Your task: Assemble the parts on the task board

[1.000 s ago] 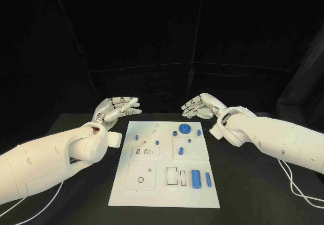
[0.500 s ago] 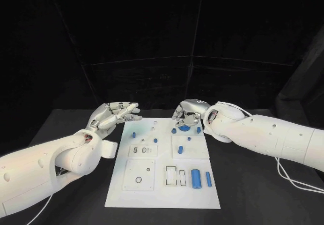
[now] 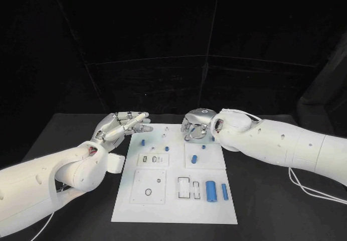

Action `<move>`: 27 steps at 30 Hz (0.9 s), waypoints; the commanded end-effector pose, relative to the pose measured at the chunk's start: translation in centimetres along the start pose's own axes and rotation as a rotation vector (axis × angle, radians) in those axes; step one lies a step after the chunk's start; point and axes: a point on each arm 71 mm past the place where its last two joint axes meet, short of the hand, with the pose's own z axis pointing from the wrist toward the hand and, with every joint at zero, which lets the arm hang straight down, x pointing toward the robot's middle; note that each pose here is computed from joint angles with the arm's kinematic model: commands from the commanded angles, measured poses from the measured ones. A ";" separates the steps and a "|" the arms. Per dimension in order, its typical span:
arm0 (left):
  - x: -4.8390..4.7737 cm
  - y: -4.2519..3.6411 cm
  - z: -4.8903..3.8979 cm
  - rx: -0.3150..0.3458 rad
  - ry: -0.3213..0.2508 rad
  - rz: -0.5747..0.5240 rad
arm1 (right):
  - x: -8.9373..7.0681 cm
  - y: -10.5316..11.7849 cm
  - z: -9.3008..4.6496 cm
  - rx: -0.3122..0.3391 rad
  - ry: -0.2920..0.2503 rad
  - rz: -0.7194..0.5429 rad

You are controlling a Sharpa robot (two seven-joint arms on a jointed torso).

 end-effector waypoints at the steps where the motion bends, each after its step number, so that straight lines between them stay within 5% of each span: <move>1: 0.12 -0.10 0.02 -0.004 0.015 -0.017 | 0.2 -0.1 0.2 0.013 0.047 -0.042; 15: -0.23 -0.13 -0.08 -0.011 0.009 -0.014 | 0.6 -0.4 0.4 0.034 0.098 -0.051; 27: -0.47 -0.13 -0.14 -0.018 0.007 -0.012 | 0.3 -0.1 0.4 0.010 0.068 -0.048</move>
